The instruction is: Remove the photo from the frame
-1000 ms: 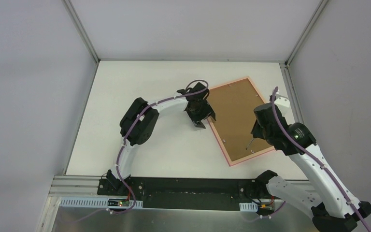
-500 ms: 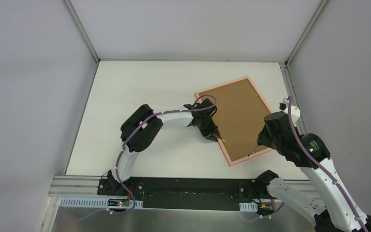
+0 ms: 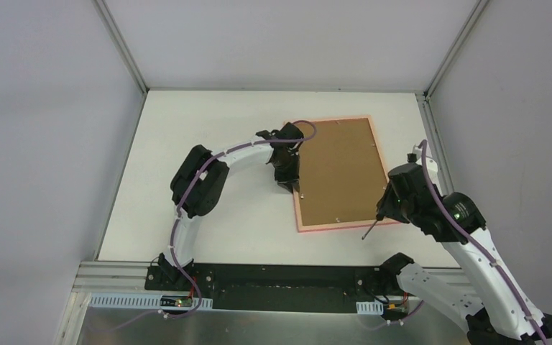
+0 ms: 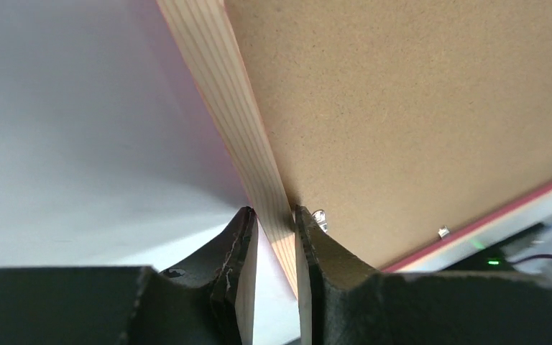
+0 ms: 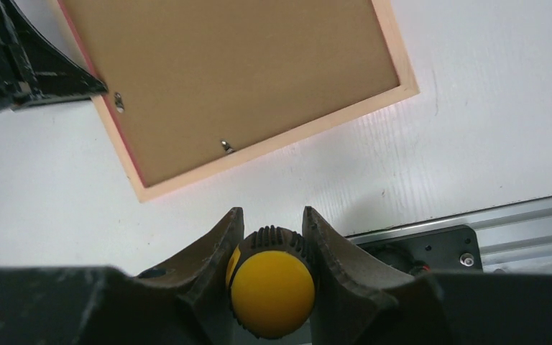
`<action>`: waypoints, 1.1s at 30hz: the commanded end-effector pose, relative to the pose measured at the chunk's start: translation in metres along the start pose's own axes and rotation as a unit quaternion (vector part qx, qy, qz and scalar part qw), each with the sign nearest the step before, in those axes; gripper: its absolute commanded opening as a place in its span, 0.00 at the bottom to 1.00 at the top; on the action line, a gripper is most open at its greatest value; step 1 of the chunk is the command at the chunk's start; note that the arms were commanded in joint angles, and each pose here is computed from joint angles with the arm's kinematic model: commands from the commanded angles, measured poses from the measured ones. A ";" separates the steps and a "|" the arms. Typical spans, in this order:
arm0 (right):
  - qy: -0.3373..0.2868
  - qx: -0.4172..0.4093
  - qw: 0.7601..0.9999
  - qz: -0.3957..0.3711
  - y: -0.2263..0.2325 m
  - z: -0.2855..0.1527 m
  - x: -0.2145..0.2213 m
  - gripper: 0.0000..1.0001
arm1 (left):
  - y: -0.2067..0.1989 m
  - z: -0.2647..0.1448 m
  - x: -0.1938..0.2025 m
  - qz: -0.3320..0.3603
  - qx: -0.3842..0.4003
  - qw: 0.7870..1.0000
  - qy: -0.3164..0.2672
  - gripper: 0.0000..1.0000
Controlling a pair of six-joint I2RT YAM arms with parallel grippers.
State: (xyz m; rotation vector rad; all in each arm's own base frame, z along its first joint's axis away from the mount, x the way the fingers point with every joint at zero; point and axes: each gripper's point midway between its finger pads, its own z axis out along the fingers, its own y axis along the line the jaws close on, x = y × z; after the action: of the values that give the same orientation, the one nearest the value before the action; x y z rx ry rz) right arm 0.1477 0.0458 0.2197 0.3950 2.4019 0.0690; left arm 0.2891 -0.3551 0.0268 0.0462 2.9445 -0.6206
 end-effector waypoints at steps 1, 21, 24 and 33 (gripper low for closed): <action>0.029 -0.039 0.999 0.002 0.029 0.002 -0.003 0.00 | 0.084 -0.016 -0.022 0.192 -0.127 0.972 0.037 0.00; 0.057 -0.101 0.993 -0.033 0.123 0.030 -0.029 0.00 | 0.095 -0.026 -0.102 0.425 -0.093 0.900 -0.030 0.00; 0.056 -0.095 0.994 -0.022 0.120 0.030 -0.028 0.00 | 0.087 -0.025 -0.110 0.367 -0.091 0.925 -0.047 0.15; 0.033 -0.106 0.994 -0.008 0.112 0.022 -0.030 0.00 | 0.078 -0.083 -0.105 0.090 -0.070 0.989 -0.095 0.72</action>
State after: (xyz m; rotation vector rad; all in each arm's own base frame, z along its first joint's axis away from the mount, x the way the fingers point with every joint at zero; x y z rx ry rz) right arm 0.2132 0.1474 0.2203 0.2574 2.5227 0.2831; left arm 0.3925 -0.2630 0.0380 0.6869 2.7046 -0.2960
